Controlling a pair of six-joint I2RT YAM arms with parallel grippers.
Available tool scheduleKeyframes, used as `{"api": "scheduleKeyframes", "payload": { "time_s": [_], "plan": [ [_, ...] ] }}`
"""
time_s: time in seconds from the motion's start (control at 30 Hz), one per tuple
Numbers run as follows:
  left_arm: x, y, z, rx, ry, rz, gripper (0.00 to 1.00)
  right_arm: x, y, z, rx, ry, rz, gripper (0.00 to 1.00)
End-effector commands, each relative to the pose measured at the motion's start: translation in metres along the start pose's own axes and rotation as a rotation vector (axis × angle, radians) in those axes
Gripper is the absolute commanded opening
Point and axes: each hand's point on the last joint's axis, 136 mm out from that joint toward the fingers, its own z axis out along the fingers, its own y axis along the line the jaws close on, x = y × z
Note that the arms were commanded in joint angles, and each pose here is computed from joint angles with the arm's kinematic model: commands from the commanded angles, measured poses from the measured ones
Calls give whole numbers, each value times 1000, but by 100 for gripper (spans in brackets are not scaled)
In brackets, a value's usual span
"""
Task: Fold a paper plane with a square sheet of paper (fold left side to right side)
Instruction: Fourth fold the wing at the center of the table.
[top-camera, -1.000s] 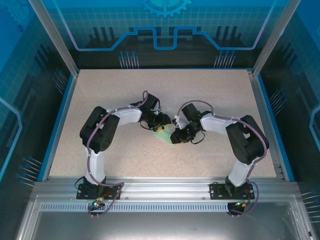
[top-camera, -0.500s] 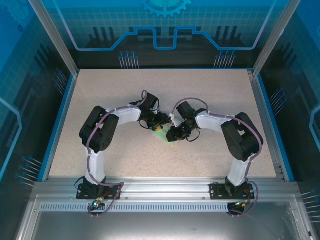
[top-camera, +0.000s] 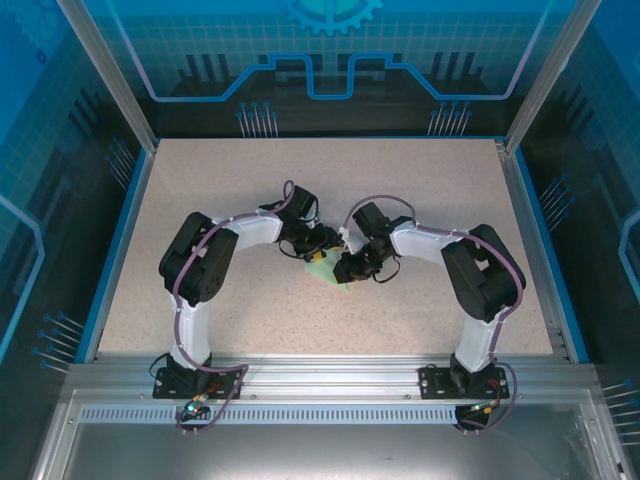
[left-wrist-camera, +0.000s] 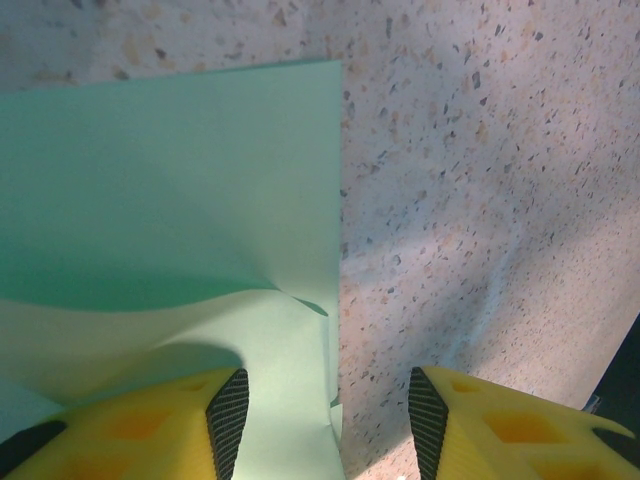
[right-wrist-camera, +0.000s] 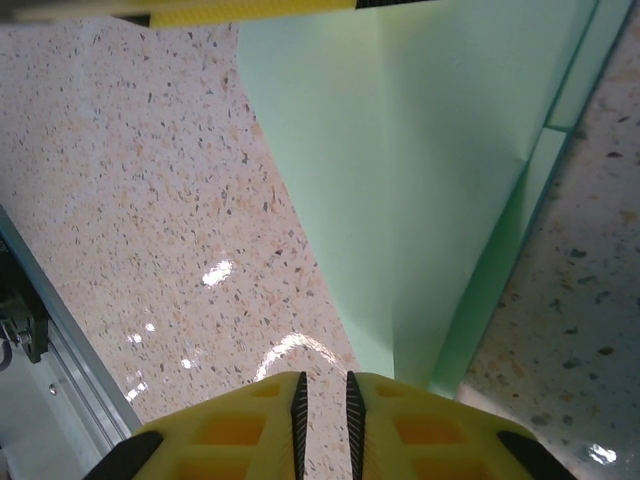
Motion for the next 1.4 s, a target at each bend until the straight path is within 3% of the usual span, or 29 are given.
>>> {"api": "scheduleKeyframes", "payload": {
  "time_s": [0.0,0.63,1.37],
  "plan": [
    [-2,17,8,-62,6,-45,52,7,0,15,-28,56,7,20],
    [-22,20,2,-62,-2,-37,56,53,-56,36,163,218,130,17],
    [-93,23,-22,36,-70,-24,62,59,-59,38,171,242,137,16]
  ]
}}
